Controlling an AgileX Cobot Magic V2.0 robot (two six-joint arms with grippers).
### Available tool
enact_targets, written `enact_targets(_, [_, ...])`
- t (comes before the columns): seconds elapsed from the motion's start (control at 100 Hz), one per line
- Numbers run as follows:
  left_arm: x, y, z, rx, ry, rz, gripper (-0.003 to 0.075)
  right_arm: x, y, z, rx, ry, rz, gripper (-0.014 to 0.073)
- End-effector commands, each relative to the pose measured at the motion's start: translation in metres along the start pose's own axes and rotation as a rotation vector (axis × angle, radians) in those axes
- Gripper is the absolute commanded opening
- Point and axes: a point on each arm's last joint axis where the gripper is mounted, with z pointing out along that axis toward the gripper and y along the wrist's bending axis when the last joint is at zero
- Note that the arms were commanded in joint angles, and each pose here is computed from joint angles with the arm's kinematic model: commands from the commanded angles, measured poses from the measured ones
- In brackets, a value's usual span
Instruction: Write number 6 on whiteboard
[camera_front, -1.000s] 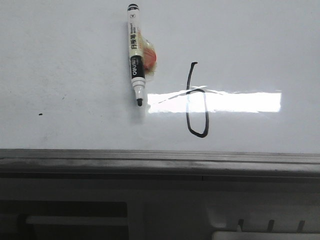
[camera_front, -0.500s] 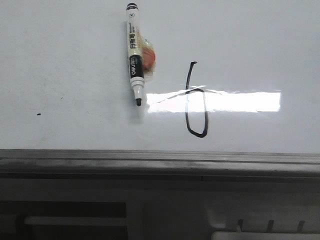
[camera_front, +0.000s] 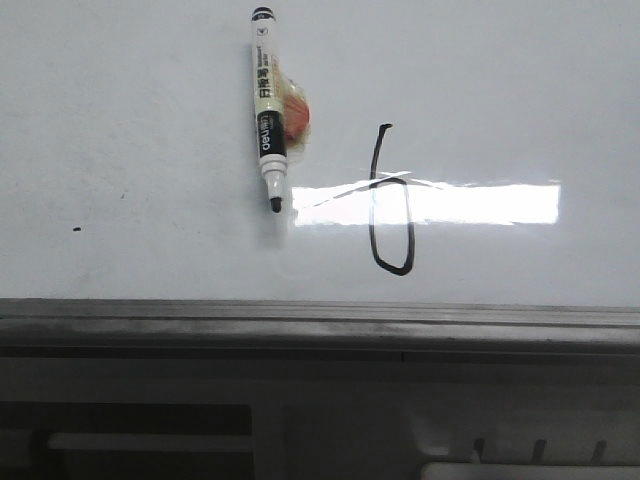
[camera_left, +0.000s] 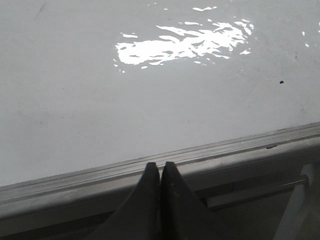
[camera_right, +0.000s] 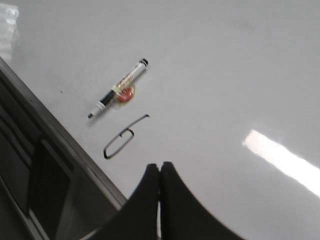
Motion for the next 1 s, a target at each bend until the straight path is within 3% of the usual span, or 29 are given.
enact_targets(0.0, [0.008,0.0,0.002,-0.011,-0.041,-0.013,-0.0019,-0.004,-0.009,0.001,0.096,0.03,-0.086,-0.0064])
enact_targets(0.07, [0.008,0.0,0.002,-0.011,-0.041,-0.013,-0.0019,-0.003,-0.01,0.001,0.168,0.033,-0.07,-0.0064])
enact_targets(0.26, [0.008,0.0,0.002,-0.011,-0.041,-0.013,-0.0019,0.02,-0.005,0.02,0.385,-0.011,0.232,-0.0064])
enact_targets(0.44, [0.008,0.0,0.002,-0.011,-0.041,-0.013,-0.0019,0.065,0.0,0.044,0.527,-0.032,0.277,-0.0064])
enact_targets(0.67, [0.008,0.0,0.002,-0.011,-0.041,-0.013,-0.0019,0.118,0.015,0.059,0.537,0.029,0.29,-0.0064])
enact_targets(0.7, [0.008,0.0,0.002,-0.011,-0.041,-0.013,-0.0019,0.124,0.017,0.058,0.523,0.11,0.311,-0.0064])
enact_targets(0.87, [0.008,0.001,0.002,-0.011,-0.043,-0.013,-0.0019,0.139,0.023,0.057,0.488,0.28,0.355,-0.0064])
enact_targets(0.99, [0.008,0.001,0.002,-0.011,-0.043,-0.013,-0.0019,0.139,0.023,0.057,0.489,0.275,0.354,-0.0064])
